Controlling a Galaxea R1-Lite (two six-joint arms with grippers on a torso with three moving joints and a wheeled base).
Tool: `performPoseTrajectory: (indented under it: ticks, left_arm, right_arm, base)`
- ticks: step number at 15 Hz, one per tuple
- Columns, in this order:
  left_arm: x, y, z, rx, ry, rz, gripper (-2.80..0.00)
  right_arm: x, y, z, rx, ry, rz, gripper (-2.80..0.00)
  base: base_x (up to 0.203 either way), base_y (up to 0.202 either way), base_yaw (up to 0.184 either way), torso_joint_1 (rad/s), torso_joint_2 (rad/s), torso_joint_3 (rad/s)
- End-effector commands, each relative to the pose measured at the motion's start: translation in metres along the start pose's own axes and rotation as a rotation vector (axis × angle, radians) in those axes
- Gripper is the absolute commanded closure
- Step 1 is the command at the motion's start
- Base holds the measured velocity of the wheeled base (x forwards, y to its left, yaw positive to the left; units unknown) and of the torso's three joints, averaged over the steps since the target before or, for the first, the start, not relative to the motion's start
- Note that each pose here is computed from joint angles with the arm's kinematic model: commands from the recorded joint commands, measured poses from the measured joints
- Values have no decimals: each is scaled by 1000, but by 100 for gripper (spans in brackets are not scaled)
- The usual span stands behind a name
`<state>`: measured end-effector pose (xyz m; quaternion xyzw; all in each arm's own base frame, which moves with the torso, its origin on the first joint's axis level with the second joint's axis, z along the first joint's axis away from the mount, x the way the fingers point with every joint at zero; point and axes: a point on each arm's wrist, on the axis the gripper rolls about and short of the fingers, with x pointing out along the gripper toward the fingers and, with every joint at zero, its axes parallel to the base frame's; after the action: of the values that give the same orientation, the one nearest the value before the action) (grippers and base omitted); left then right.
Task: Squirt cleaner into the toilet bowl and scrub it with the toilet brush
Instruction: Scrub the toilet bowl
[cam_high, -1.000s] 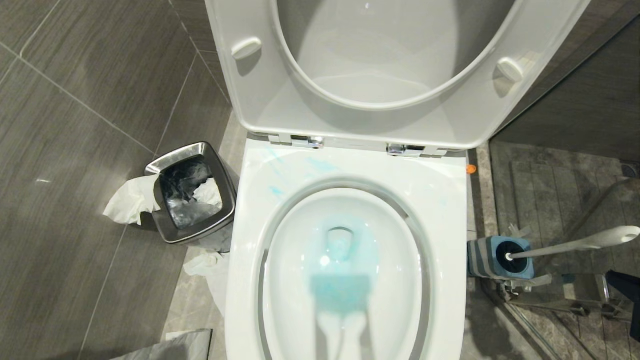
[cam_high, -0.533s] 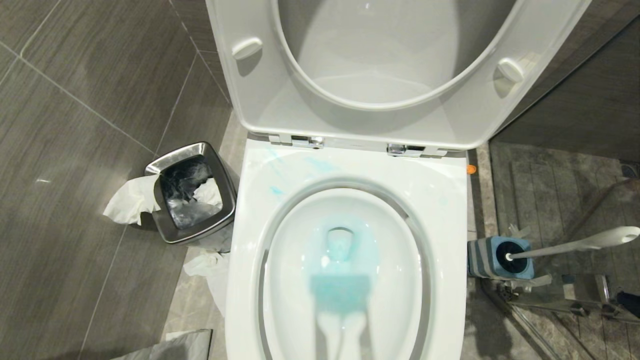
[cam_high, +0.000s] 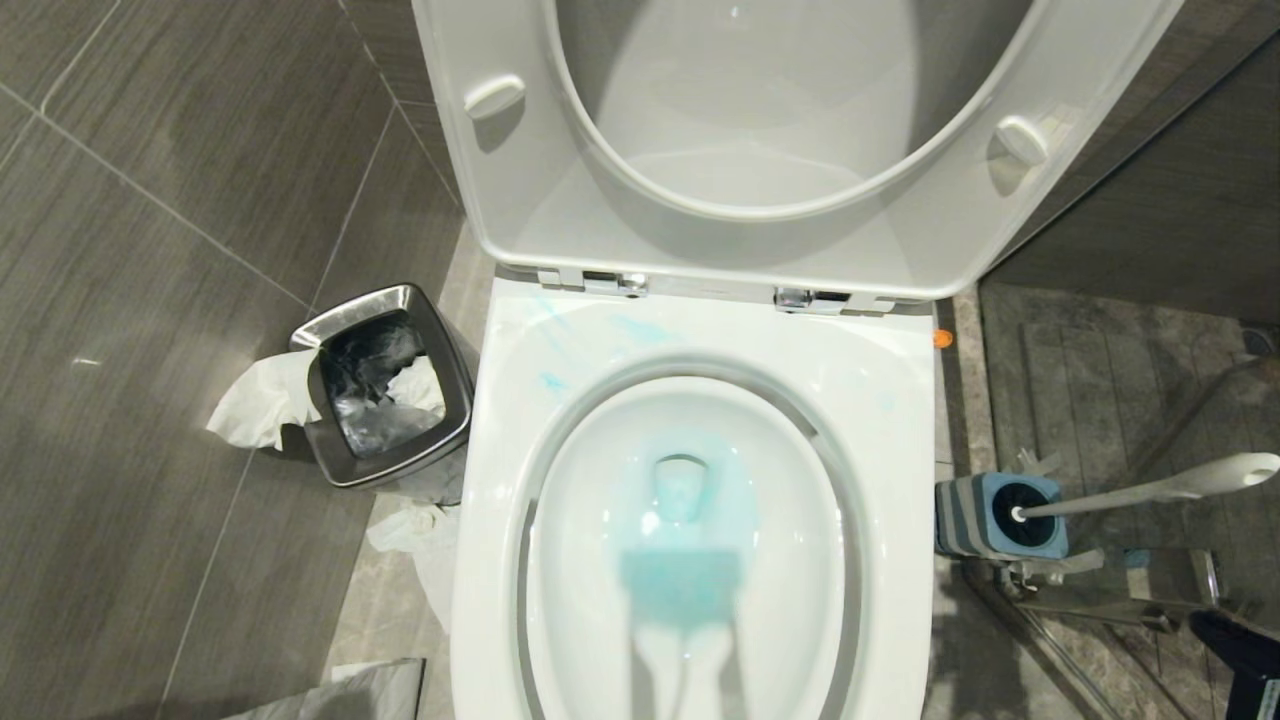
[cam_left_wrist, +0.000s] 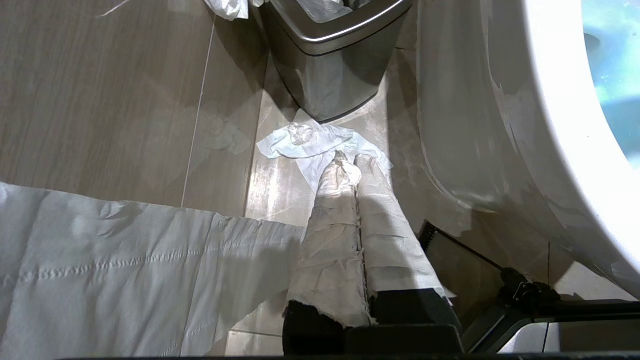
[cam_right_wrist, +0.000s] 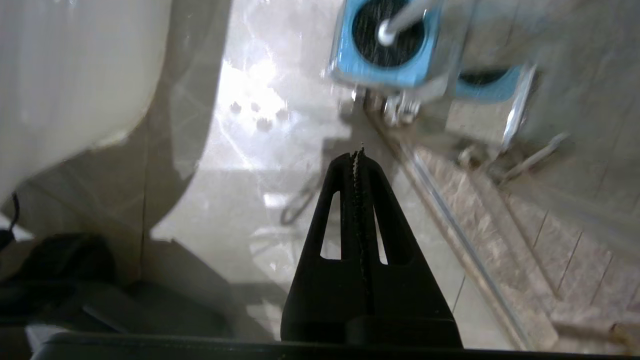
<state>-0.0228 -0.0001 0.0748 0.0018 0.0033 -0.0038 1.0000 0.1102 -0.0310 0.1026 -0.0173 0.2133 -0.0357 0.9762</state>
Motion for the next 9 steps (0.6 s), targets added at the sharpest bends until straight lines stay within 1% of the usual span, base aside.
performPoseTrajectory:
  ticks: [1, 2, 4, 5, 6, 7, 9]
  left_arm:
    - [0, 0, -1, 1, 6, 0, 0]
    - [0, 0, -1, 0, 3, 0, 0]
    - [0, 0, -1, -1, 6, 0, 0]
    - [0, 0, -1, 0, 6, 0, 0]
    - [0, 0, -1, -1, 4, 0, 0]
    - [0, 0, -1, -1, 6, 0, 0]
    - [0, 0, -1, 0, 5, -1, 0]
  right_arm:
    - [9, -1, -6, -3, 66, 9, 0]
    - [11, -2, -6, -7, 66, 9, 0]
    - [13, -1, -2, -24, 34, 16, 0]
    - [14, 0, 2, -46, 2, 27, 0]
    - [16, 0, 3, -70, -11, 27, 0]
    - [18, 0, 4, -85, -13, 27, 0]
    - [22, -1, 3, -88, 1, 27, 0]
  base:
    - [0, 0, 0, 0, 0, 0]
    - [0, 0, 0, 0, 0, 0]
    - [0, 0, 0, 0, 0, 0]
    - [0, 0, 0, 0, 0, 0]
    - [0, 0, 0, 0, 0, 0]
    - [0, 0, 0, 0, 0, 0]
    - [0, 0, 0, 0, 0, 0]
